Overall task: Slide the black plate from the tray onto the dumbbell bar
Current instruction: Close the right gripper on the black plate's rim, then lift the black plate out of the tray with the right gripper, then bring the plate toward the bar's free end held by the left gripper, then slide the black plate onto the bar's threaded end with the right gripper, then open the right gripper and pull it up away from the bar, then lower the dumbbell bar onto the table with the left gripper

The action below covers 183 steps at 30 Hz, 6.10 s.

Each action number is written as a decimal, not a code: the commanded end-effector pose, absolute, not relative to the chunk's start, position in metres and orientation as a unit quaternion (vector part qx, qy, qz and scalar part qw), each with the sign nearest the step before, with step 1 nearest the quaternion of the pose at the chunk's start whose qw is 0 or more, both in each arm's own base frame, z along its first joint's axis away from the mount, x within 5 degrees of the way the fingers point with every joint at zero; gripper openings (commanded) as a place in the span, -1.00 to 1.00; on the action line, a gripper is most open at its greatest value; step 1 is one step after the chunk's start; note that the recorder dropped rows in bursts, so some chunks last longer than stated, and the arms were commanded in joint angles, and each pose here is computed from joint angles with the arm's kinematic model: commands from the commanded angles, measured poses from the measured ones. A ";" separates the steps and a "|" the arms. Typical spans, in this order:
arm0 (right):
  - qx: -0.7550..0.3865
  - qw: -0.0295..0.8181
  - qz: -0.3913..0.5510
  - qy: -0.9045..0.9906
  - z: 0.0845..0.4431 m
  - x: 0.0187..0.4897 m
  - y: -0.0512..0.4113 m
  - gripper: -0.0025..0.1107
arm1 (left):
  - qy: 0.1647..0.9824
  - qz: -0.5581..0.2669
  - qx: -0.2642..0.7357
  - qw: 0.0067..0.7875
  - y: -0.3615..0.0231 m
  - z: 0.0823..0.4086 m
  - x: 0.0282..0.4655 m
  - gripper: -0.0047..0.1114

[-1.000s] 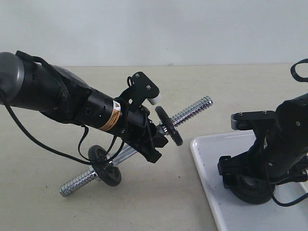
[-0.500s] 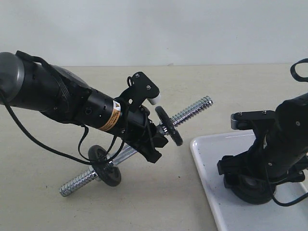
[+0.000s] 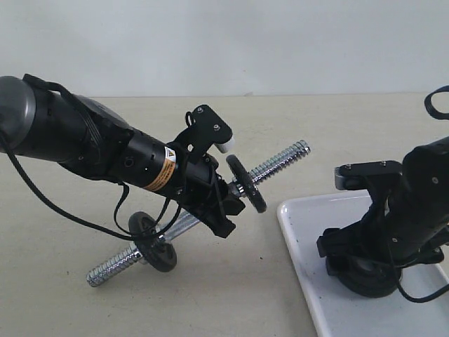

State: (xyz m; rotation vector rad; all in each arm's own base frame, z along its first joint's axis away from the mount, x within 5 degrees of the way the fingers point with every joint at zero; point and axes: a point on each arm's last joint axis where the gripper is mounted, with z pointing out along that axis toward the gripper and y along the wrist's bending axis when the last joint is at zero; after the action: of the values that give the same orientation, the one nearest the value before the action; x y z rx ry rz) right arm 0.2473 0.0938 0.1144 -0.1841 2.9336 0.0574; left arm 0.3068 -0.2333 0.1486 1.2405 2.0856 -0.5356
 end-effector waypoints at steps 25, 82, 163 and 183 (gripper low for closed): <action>-0.170 0.128 0.136 0.968 0.220 0.306 0.070 -0.96 | 0.792 -0.224 0.443 0.355 -0.224 0.177 0.312 -0.84; -0.277 0.278 0.404 0.827 0.278 0.297 0.045 -0.96 | 0.569 -0.231 0.557 0.559 -0.231 0.271 0.290 -0.84; -0.329 0.508 0.355 0.712 0.410 0.275 0.056 0.88 | 0.712 -0.205 0.489 0.460 -0.227 0.215 0.312 -0.84; -0.329 0.469 0.388 0.722 0.408 0.269 0.059 0.88 | 0.745 -0.196 0.459 0.442 -0.227 0.194 0.321 -0.84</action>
State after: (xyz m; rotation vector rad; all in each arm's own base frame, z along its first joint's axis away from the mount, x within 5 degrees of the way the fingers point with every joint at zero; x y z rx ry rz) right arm 0.2723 0.0603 0.4048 -0.8121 1.7584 0.9485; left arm 0.3199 -0.2173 0.1482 1.2717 1.9506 -0.3661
